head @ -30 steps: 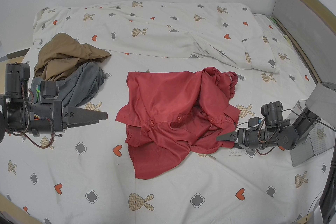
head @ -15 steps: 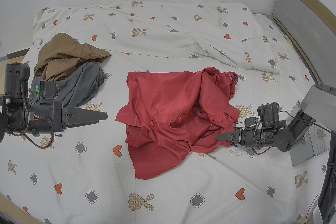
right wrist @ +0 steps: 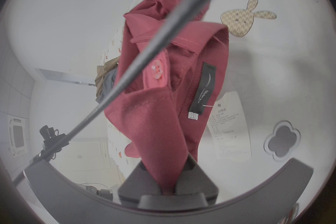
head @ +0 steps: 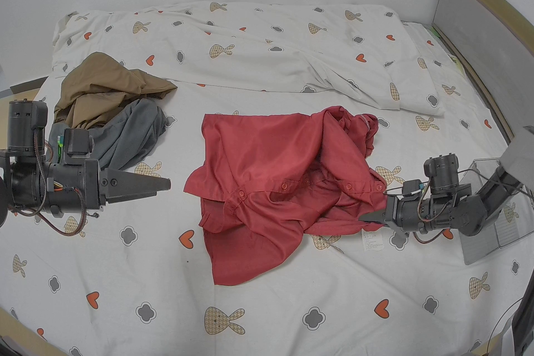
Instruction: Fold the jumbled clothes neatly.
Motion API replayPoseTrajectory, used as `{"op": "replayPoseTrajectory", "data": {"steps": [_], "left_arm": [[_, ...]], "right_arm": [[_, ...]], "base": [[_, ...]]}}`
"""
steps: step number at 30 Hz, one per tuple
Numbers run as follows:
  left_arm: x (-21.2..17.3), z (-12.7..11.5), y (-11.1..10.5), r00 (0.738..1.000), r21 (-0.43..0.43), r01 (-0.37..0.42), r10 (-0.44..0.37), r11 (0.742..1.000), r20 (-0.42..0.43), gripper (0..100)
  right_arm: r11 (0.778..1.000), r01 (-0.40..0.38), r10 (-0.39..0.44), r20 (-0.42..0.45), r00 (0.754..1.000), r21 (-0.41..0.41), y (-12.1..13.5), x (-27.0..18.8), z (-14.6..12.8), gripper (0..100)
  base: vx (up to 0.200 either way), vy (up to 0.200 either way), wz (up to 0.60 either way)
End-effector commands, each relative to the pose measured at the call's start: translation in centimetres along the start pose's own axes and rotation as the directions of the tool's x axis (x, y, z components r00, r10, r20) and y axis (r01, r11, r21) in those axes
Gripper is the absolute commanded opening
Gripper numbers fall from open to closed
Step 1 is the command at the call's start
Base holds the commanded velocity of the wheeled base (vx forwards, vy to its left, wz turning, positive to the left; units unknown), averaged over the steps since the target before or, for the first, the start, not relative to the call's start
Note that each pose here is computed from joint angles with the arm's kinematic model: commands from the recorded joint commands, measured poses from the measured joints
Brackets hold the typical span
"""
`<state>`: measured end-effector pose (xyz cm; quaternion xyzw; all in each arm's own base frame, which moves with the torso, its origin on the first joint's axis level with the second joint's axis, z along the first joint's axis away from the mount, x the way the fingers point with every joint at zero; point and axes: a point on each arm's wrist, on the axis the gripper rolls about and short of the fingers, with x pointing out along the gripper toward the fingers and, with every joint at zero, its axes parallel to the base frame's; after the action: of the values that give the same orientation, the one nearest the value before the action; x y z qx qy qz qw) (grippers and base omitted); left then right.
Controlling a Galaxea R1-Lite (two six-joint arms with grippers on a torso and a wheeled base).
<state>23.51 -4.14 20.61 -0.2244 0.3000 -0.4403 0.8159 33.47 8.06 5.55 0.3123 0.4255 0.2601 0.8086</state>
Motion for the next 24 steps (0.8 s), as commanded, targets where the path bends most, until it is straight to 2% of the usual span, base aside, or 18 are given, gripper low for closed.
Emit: {"op": "replayPoseTrajectory", "data": {"steps": [1, 4, 8, 9, 10, 12, 15, 18, 21, 24], "left_arm": [[0.0, 0.1, -0.1, 1.0, 0.002, 0.001, -0.001, 1.0, 0.002, 100], [0.0, 0.1, -0.1, 1.0, 0.002, 0.001, -0.001, 1.0, 0.002, 100], [-0.1, 0.1, -0.1, 1.0, 0.004, 0.001, -0.001, 1.0, 0.004, 100], [-0.1, 0.1, -0.1, 1.0, 0.004, 0.001, -0.001, 1.0, 0.004, 100], [-0.1, 0.1, -0.2, 1.0, 0.007, 0.003, -0.003, 1.0, 0.005, 100], [-0.1, 0.1, -0.3, 1.0, 0.009, 0.003, -0.003, 1.0, 0.006, 100], [-0.2, 0.2, -0.3, 1.0, 0.011, 0.004, -0.004, 1.0, 0.008, 100], [-0.1, 0.2, -0.2, 1.0, 0.008, 0.002, -0.002, 1.0, 0.007, 100], [0.0, 0.2, -0.1, 1.0, 0.005, 0.003, -0.003, 1.0, 0.003, 100], [0.0, 0.1, 0.0, 1.0, 0.001, 0.002, -0.002, 1.0, 0.001, 100]], "right_arm": [[0.999, -0.018, 0.019, 0.03, 0.999, -0.029, 6.8, -7.7, 0.1, 0], [0.998, 0.033, -0.035, -0.046, 0.998, -0.055, 8.6, -10.4, -0.4, 0], [0.988, 0.104, -0.119, -0.132, 0.984, -0.115, 9.2, -12.1, -0.3, 0], [0.987, 0.108, -0.123, -0.134, 0.983, -0.116, 9.2, -12.2, -0.3, 0], [0.978, 0.152, -0.173, -0.144, 0.974, -0.141, 9.0, -12.6, 0.1, 0], [0.966, 0.191, -0.216, -0.138, 0.967, -0.173, 8.9, -13.2, 0.4, 0], [0.96, 0.205, -0.233, -0.14, 0.962, -0.191, 9.1, -14.2, 1.0, 0], [0.953, 0.218, -0.257, -0.178, 0.95, -0.212, 9.8, -15.5, 1.5, 0], [0.947, 0.226, -0.279, -0.234, 0.931, -0.229, 10.1, -16.2, 1.5, 0], [0.948, 0.233, -0.293, -0.309, 0.905, -0.216, 8.9, -14.6, 1.4, 0]], "base": [[0.0, 0.0, 0.0], [0.0, 0.0, 0.0], [0.0, 0.0, 0.0], [0.0, 0.0, 0.0], [0.0, 0.0, 0.0], [0.0, 0.0, 0.0], [0.0, 0.0, 0.0], [0.0, 0.0, 0.0], [0.0, 0.0, 0.0], [0.0, 0.0, 0.0]]}}
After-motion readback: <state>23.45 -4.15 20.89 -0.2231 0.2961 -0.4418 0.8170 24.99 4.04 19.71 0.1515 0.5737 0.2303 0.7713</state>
